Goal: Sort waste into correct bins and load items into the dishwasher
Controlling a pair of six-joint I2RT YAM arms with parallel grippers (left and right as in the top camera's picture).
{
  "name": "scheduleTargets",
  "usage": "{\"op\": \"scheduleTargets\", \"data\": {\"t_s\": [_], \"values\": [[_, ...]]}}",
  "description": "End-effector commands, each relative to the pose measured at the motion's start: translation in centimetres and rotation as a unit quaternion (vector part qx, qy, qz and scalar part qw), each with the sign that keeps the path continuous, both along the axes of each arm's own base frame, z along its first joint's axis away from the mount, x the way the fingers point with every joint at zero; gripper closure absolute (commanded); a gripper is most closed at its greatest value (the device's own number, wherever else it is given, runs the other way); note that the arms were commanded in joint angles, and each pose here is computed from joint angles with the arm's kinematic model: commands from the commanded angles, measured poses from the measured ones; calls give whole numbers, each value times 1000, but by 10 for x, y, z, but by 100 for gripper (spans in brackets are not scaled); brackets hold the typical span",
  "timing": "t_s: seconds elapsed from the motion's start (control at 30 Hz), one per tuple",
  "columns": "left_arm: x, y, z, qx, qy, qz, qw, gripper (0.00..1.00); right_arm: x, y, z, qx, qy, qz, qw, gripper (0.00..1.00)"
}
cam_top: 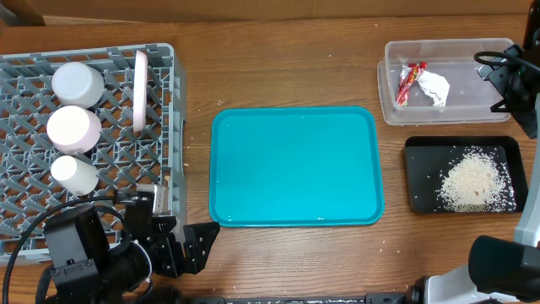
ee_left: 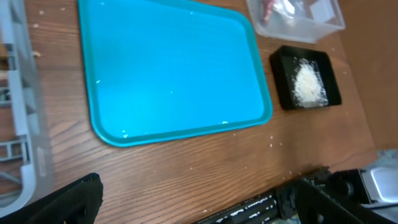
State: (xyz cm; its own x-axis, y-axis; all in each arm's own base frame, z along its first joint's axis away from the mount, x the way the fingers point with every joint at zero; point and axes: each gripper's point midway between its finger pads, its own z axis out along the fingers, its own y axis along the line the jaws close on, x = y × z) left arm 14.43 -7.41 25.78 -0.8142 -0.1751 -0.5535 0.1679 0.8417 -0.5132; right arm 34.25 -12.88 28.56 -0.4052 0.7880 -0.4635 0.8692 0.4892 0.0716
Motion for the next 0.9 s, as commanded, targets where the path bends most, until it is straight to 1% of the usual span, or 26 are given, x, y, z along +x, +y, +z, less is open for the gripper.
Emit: {"op": "scheduleTargets", "data": {"t_s": [0.0, 0.1, 0.23, 0.33, 0.4, 0.5, 0.63, 0.77, 0.87], "values": [[2, 10, -12, 19, 21, 30, 999, 0, -1, -3, 3, -7, -4, -4, 1000, 0], [9, 9, -18, 29, 4, 11, 1000, 0, -1, -3, 3, -7, -4, -4, 1000, 0], [32, -5, -34, 36, -51, -47, 997, 0, -1, -3, 3, -7, -4, -4, 1000, 0], [51, -21, -43, 42, -118, -90, 988, 0, -1, -3, 3, -7, -4, -4, 1000, 0], [64, -27, -53, 57, -169, -103, 978, 0, -1, -3, 3, -7, -4, -4, 1000, 0], [77, -29, -69, 70, -229, -100, 966, 0, -1, -3, 3, -7, -4, -4, 1000, 0], [87, -26, -88, 81, -302, -84, 946, 0, -1, -3, 3, -7, -4, -4, 1000, 0], [92, -20, -99, 93, -367, -60, 924, 0, -1, -3, 3, -7, -4, -4, 1000, 0], [95, -14, -101, 103, -401, -36, 909, 0, -1, -3, 3, -7, -4, -4, 1000, 0]]}}
